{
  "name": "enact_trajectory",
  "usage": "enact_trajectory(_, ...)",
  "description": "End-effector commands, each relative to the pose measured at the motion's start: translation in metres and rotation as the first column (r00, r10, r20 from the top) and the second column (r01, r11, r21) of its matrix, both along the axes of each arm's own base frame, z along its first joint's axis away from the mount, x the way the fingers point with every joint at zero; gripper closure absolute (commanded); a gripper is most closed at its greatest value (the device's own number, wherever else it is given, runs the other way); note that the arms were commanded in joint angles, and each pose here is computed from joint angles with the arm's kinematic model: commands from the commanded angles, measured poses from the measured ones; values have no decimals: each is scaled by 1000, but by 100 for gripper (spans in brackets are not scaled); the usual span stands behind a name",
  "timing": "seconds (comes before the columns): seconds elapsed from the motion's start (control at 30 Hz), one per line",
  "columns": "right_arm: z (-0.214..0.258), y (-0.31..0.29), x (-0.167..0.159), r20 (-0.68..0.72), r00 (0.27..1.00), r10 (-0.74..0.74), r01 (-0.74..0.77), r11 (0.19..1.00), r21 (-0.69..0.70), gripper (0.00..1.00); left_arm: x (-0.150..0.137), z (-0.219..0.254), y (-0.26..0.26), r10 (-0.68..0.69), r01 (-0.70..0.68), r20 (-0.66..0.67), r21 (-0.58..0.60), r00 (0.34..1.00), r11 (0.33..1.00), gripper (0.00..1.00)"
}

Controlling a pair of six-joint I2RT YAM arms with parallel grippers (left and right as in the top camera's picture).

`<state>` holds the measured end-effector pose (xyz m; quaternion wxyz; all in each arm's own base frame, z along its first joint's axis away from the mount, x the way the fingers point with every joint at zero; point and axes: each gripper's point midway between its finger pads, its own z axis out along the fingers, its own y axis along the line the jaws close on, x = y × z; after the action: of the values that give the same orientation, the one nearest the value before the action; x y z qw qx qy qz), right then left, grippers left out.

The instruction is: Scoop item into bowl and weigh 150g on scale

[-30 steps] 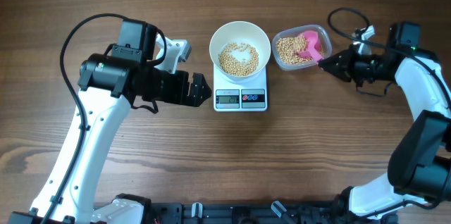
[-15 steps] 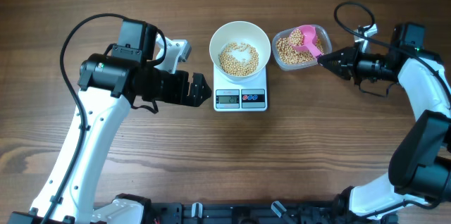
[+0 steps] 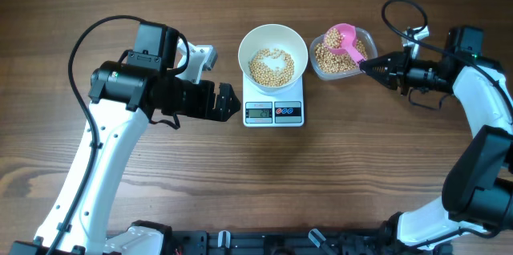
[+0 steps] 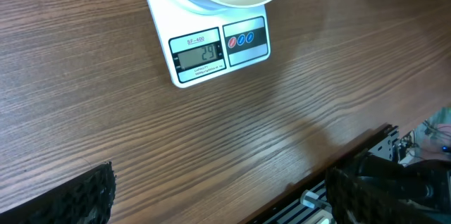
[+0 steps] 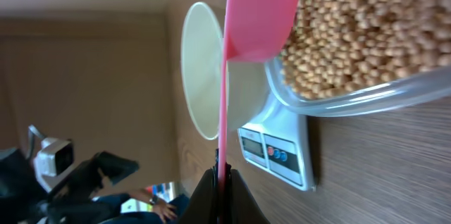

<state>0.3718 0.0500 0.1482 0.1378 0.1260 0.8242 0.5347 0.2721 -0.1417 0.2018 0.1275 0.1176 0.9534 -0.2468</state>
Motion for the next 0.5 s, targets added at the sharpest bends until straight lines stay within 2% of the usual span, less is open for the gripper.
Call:
enact_trajectory(0.0,16,5,-3,63,998,25,-29,998,61,96,0,-1,-4,-23,23,0,-11,1000,1000,0)
enact_trajectory(0.23,34,6,-7,110,994,26,-32,998,50,96,0,-1,-4,-23,23,0,-11,1000,1000,0)
enact_trajectory(0.47,61,19,-14,162,985,54,-71,992,103,96,0,-1,-4,-23,23,0,-11,1000,1000,0)
